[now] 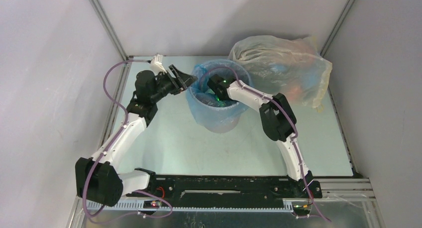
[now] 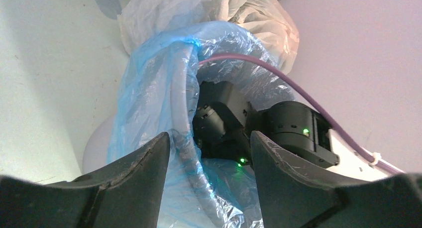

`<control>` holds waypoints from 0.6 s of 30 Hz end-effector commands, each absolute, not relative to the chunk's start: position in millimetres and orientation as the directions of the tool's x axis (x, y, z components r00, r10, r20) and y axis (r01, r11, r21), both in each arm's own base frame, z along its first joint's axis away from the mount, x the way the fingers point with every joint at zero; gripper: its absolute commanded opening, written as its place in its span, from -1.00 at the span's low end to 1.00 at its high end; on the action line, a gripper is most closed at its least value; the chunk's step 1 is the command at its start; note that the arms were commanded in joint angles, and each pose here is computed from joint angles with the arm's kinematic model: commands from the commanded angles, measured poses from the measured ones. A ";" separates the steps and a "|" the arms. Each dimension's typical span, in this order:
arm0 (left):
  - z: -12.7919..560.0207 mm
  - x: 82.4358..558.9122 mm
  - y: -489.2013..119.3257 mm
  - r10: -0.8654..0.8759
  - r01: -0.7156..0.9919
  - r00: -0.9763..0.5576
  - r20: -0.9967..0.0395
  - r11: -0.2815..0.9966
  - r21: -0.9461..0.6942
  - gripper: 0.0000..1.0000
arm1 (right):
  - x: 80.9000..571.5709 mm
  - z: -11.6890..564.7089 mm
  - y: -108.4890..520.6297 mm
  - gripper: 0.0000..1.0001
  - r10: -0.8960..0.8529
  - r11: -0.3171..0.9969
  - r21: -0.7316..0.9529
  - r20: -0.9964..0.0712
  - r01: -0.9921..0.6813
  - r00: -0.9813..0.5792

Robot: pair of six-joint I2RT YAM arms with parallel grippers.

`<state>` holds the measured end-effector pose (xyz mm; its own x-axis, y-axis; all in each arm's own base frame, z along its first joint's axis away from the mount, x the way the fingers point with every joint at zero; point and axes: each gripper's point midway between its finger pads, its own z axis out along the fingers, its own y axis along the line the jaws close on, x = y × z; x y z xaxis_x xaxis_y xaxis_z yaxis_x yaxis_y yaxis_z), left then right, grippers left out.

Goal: Put the trash bags into the trash bin

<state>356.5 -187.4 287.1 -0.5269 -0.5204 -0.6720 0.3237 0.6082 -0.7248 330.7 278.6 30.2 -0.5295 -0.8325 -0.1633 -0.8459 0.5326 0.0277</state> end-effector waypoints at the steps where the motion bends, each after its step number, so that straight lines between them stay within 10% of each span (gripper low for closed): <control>1: 312.3 358.4 -192.9 -0.506 0.396 -0.492 -0.708 0.594 -0.700 0.31 | 338.0 24.2 281.9 -1.00 -0.815 0.555 0.030 -0.181 -0.831 -0.551; 18: 315.5 360.2 -192.3 -0.496 0.390 -0.496 -0.713 0.606 -0.693 0.28 | 336.5 -16.5 277.6 -1.00 -0.805 0.575 0.066 -0.129 -0.815 -0.578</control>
